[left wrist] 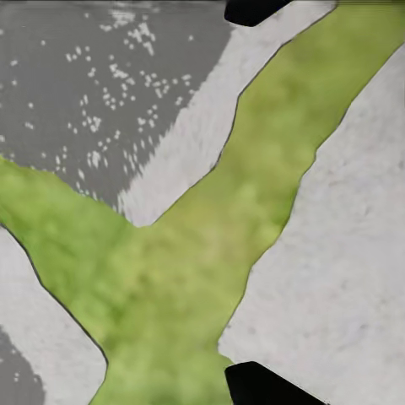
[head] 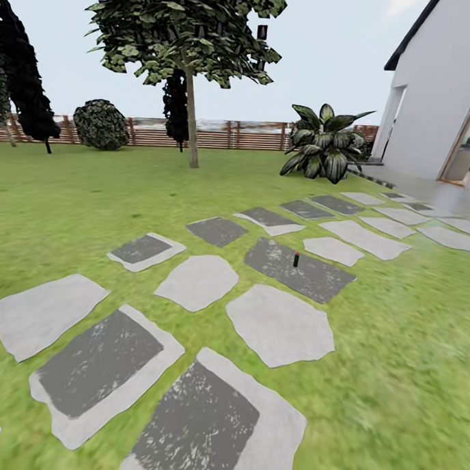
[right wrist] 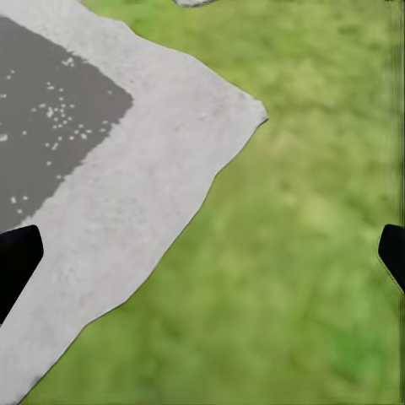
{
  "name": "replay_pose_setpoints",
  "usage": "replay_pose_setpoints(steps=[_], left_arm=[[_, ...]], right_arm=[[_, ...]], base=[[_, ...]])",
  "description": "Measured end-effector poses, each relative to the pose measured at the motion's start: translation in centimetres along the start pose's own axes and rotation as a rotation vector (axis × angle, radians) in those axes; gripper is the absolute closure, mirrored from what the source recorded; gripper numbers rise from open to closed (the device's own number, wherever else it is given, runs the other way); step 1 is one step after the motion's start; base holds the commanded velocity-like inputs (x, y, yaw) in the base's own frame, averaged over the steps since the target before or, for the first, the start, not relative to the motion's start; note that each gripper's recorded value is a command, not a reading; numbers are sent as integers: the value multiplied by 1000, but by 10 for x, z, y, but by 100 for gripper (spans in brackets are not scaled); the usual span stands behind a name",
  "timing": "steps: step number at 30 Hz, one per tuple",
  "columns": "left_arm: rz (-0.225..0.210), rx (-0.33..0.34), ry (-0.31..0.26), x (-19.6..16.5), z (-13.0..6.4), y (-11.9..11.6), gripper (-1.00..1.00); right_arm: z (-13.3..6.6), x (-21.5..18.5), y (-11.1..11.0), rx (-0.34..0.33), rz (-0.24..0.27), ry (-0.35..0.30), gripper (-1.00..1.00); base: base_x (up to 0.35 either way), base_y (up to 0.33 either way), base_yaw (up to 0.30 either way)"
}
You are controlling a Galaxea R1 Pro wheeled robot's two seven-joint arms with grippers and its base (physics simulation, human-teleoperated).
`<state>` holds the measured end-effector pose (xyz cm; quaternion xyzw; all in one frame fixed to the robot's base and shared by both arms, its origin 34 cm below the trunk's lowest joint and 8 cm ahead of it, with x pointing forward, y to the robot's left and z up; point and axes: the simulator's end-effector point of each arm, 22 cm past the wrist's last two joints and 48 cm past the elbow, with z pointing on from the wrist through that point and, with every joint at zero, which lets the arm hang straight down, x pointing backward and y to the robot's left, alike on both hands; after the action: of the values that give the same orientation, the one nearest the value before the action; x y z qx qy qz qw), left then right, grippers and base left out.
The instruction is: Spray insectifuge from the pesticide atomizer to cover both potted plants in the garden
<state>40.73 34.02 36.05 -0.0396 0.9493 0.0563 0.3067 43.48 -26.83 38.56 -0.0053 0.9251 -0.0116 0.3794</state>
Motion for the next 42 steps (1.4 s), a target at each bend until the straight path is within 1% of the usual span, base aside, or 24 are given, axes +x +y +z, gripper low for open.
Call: replay_pose_setpoints(steps=[7, 24, 42], left_arm=[[3, 4, 2, 1, 0, -2, -100], [10, 6, 19, 8, 1, -2, -100], [12, 5, 25, 11, 1, -2, -100]], right_arm=[[0, 1, 0, 0, 0, 2, -100], [0, 9, 0, 0, 0, 21, -100], [0, 12, 0, 1, -1, 27, -100]], base=[[339, 0, -250], [339, 0, -185], [339, 0, -14]])
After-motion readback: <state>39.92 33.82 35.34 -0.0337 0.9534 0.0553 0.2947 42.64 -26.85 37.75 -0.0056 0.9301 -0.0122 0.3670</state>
